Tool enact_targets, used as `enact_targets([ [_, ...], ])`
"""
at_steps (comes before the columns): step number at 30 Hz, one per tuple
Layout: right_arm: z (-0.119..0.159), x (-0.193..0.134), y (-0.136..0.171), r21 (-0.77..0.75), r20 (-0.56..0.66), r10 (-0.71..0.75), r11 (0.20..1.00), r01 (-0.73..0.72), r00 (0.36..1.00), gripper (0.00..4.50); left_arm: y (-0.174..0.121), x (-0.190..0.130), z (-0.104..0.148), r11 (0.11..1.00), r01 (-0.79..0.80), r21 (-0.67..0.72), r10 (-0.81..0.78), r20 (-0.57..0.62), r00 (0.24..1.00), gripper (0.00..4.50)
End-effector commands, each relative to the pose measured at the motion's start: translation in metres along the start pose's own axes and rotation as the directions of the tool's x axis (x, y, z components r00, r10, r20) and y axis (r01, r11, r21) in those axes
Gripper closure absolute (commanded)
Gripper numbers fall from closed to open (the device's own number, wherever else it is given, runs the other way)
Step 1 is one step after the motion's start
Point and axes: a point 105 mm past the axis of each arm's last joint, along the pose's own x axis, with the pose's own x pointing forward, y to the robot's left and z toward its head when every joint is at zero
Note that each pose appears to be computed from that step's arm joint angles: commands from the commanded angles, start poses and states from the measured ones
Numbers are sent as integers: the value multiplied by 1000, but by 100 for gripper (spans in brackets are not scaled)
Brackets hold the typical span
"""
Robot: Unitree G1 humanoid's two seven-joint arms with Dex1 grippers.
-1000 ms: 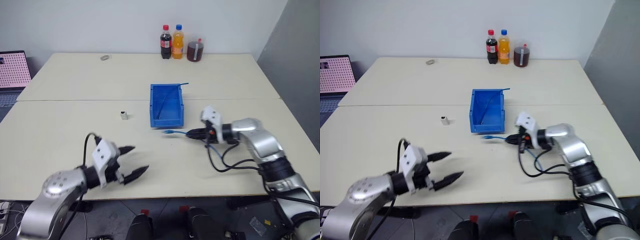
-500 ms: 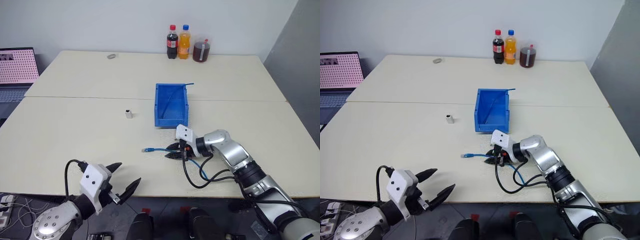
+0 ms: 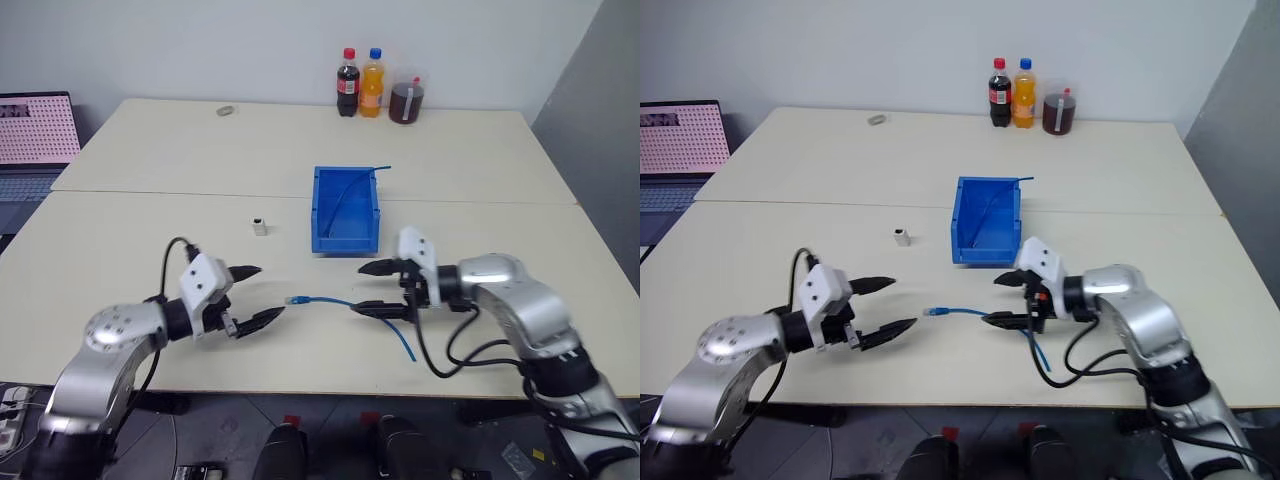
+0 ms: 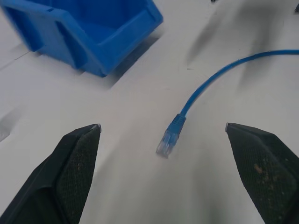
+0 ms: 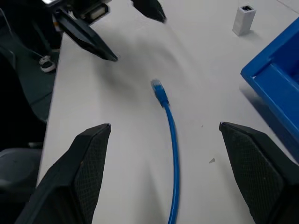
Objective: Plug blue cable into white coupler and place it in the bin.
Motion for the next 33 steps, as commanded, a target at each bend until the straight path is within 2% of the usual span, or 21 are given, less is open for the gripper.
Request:
enact_targets([
  [1, 0, -13, 12, 13, -6, -31, 999, 31, 1000, 52, -4, 12, -20, 977, 204, 53, -199, -89, 976, 0],
  [8, -1, -17, 10, 50, -6, -119, 992, 119, 993, 52, 14, 31, -34, 950, 289, 115, -272, -141, 952, 0],
  [11, -5, -20, 8, 61, -17, -144, 988, 145, 989, 50, 19, 34, -40, 948, 299, 109, -281, -157, 947, 47],
  [16, -8, -22, 5, 79, -21, -173, 982, 174, 985, 50, 17, 24, -49, 937, 339, 84, -319, -187, 929, 161],
  [17, -8, -22, 5, 80, -20, -175, 981, 176, 984, 50, 17, 22, -51, 936, 343, 78, -323, -192, 927, 167],
  [18, -8, -21, 4, 81, -19, -177, 981, 178, 984, 50, 15, 21, -53, 935, 349, 69, -330, -196, 923, 200],
  [21, -10, -19, 0, 82, -23, -193, 977, 195, 981, 50, 12, 21, -56, 932, 358, 48, -343, -198, 918, 254],
  [22, -11, -19, -2, 82, -27, -204, 975, 205, 979, 50, 11, 22, -57, 933, 358, 40, -343, -198, 918, 288],
  [29, -11, -17, -10, 75, -28, -226, 971, 228, 974, 50, 9, 18, -51, 937, 349, 17, -340, -183, 922, 423],
  [33, -5, -16, -12, 78, 4, -240, 968, 239, 971, 50, 14, 22, -32, 964, 258, -64, -264, -113, 958, 425],
])
